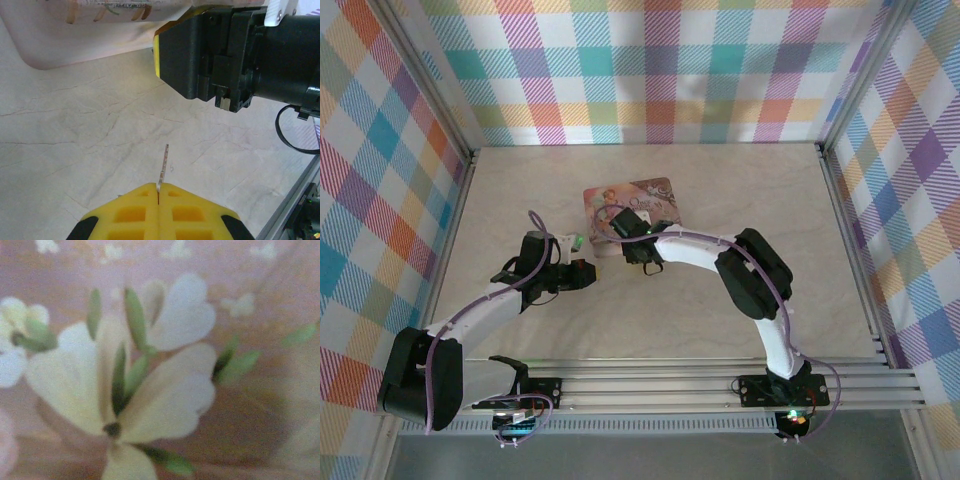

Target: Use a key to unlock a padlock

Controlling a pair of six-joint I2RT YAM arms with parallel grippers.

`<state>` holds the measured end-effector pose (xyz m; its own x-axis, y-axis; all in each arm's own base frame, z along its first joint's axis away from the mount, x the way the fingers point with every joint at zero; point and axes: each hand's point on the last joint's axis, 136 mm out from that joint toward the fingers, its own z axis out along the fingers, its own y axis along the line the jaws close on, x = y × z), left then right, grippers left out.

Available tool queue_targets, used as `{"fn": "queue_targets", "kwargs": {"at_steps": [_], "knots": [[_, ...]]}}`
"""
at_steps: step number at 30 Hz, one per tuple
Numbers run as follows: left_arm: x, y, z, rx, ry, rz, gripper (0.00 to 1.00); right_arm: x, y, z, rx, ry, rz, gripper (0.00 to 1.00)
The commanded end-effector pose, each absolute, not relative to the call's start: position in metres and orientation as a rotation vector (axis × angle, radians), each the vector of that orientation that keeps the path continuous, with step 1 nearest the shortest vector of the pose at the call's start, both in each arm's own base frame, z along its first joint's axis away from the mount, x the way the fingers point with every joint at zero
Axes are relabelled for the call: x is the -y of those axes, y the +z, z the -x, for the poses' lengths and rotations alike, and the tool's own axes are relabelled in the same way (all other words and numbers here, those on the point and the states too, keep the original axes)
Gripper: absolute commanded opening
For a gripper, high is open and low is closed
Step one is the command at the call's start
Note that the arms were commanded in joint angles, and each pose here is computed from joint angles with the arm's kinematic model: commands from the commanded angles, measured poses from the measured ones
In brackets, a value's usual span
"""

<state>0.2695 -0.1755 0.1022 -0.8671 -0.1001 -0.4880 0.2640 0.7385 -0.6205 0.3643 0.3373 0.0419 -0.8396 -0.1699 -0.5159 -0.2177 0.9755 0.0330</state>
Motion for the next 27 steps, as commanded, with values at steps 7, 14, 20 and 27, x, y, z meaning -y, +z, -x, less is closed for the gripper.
{"fn": "queue_targets", "kwargs": {"at_steps": [7, 14, 20, 27], "knots": [[0.179, 0.108, -0.267, -2.405, -0.975, -0.167, 0.0, -0.35, 0.061, -0.384, -2.528, 0.152, 0.268, 0.31], [0.176, 0.107, -0.266, -2.402, -0.956, -0.171, 0.0, -0.352, 0.071, -0.381, -2.535, 0.183, 0.287, 0.08], [0.184, 0.112, -0.274, -2.346, -1.0, -0.206, 0.0, -0.351, 0.09, -0.368, -2.588, 0.299, 0.309, 0.0], [0.21, 0.141, -0.277, -2.143, -1.116, -0.381, 0.0, -0.341, 0.124, -0.355, -2.744, 0.607, 0.145, 0.0]]}}
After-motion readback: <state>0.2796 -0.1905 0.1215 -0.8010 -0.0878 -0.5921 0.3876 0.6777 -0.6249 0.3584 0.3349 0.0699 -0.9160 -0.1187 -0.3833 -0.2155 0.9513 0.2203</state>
